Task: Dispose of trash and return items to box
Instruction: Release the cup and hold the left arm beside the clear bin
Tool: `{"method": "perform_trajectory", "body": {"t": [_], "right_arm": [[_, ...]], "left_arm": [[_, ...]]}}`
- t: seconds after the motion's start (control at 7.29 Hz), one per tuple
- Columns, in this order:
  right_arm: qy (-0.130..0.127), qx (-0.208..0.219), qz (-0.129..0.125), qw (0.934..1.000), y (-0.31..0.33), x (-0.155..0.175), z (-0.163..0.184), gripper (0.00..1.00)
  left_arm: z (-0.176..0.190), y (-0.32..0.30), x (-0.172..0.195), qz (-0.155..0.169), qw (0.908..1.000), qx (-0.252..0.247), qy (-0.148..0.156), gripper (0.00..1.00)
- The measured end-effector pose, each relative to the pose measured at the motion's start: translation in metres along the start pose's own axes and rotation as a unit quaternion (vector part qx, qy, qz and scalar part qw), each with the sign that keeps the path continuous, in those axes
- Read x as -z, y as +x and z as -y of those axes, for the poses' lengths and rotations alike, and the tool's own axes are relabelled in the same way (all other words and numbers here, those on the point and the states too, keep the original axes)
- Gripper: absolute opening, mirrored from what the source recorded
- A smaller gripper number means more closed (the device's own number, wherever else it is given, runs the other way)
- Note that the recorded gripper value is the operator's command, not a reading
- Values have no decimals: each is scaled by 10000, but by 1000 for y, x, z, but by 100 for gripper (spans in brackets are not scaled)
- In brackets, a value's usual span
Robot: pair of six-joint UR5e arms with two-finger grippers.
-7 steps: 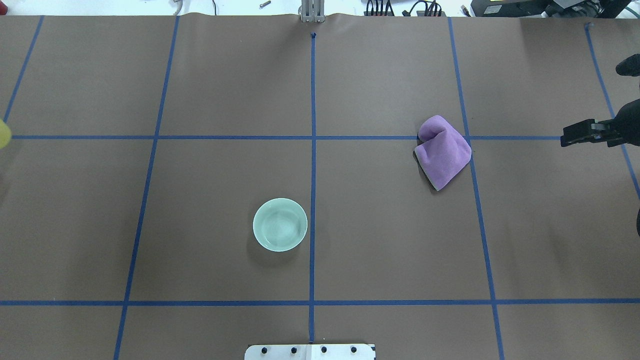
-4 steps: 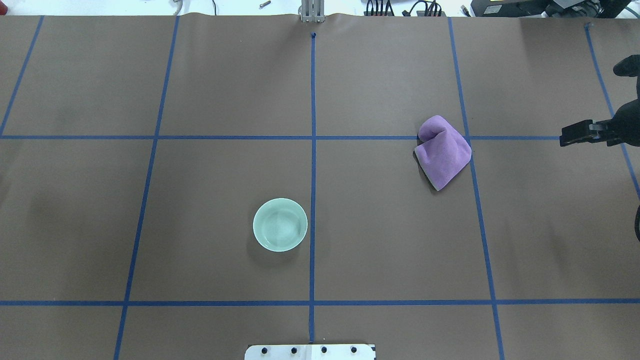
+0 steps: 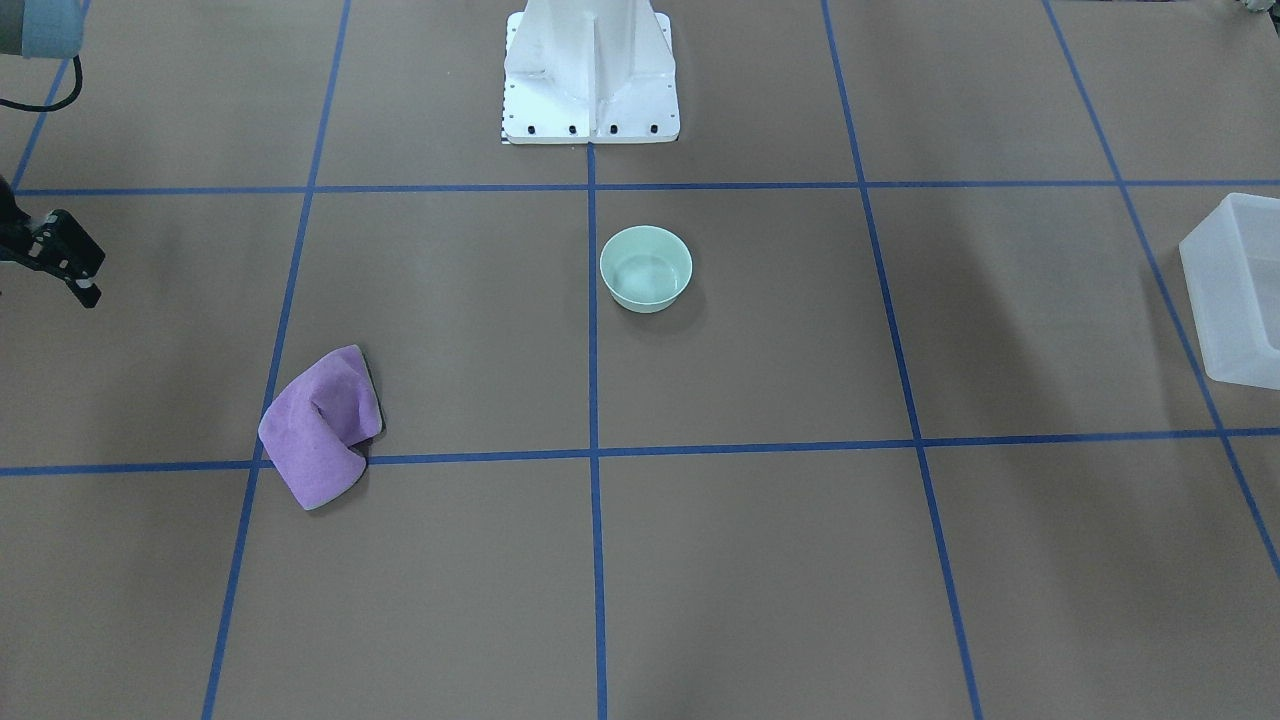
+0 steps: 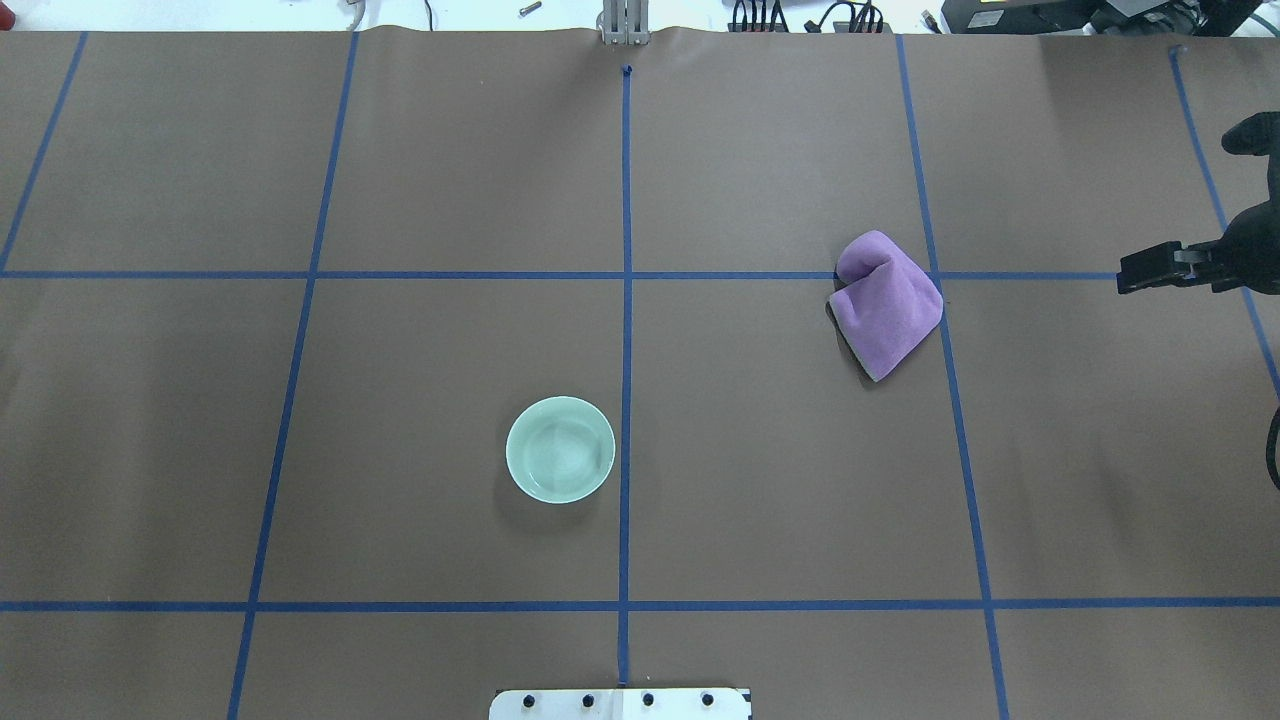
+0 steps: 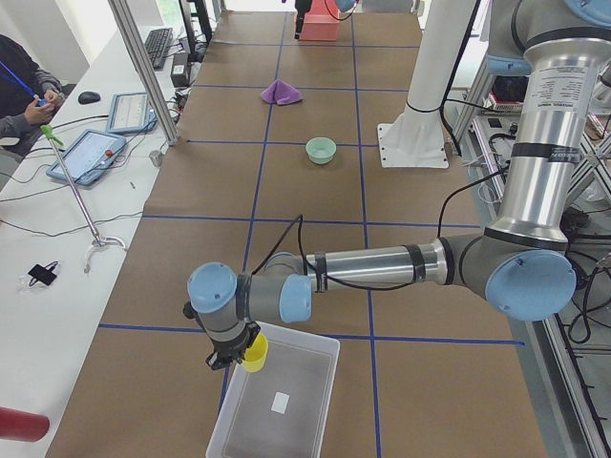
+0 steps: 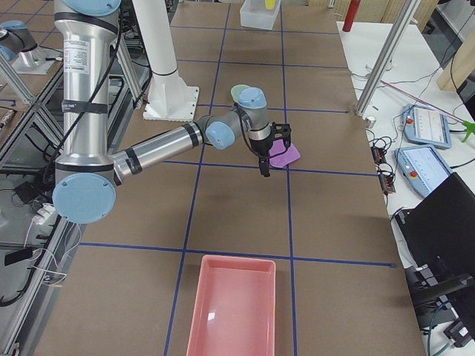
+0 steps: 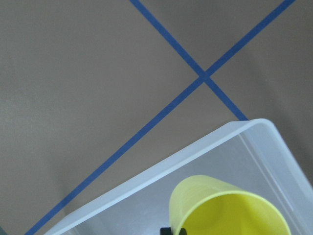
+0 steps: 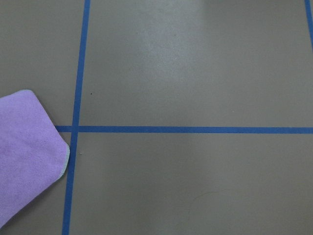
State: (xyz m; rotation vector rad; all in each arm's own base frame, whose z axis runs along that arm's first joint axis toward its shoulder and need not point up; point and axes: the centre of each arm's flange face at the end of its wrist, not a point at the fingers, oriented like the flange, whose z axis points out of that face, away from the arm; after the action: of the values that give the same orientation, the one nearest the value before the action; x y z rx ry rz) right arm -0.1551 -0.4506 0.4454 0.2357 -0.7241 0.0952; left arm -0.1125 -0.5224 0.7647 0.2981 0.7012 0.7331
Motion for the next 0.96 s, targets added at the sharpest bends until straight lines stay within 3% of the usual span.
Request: {"method": "perform_trajectory", "body": {"t": [0.55,0.69,0.82,0.96], "right_arm": [[59,115,100,9999,-6,-3,-2,100],[59,128,97,9999,-7,-3,-2,100],[66,137,86,9998,-7,-4,-2,100],[71,142,78,9998,-8,-4,-2,100]], "left_arm": [[-83,-27,-47,-177,9997,-181,2,0],[-89,-35,-56,-163,9997,-204,8,18],[-88,-43,-60,-164,9997,-206,5,65],[-86,-49,-61,-158,9997,-212,6,88]]}}
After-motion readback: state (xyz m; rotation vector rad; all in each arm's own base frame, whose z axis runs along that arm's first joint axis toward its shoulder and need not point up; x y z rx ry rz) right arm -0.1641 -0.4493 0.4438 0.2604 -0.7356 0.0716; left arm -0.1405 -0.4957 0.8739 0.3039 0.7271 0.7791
